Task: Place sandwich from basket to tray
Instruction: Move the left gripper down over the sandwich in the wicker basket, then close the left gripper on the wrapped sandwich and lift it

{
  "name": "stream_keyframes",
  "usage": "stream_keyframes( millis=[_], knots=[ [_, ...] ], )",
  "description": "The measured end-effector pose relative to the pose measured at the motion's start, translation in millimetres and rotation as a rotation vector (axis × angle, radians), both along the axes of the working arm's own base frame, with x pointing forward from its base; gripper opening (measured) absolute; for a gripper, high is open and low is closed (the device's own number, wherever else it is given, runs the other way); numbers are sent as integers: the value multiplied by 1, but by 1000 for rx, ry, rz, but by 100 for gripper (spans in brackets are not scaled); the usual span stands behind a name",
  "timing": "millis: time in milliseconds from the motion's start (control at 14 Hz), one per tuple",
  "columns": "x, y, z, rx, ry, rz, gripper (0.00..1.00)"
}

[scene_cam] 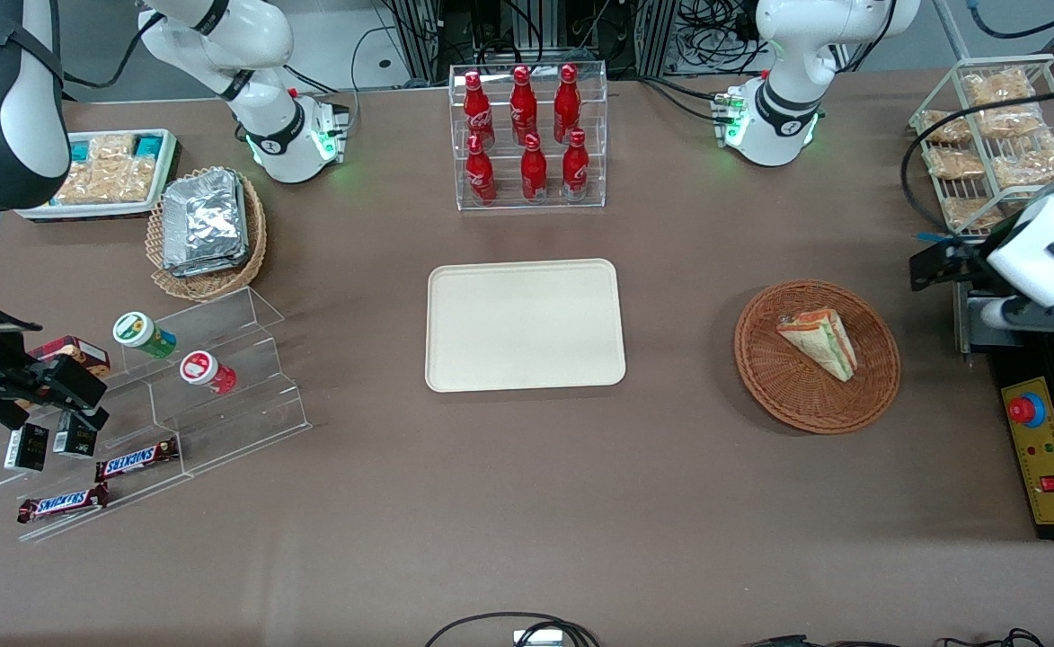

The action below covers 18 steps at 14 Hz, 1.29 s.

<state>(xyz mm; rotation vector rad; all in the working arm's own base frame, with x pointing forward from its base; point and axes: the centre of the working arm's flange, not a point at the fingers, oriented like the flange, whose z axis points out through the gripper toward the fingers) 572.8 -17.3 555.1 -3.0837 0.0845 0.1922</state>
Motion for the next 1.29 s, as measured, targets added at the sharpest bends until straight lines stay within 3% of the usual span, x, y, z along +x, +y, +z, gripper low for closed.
stream_keyframes(
  millis=[214,571,1286],
  knots=[
    [-5,-1,-49,8,-48,94,100],
    [-35,-1,-138,15,-126,307,100],
    [-83,3,-247,15,-144,522,100]
  ],
)
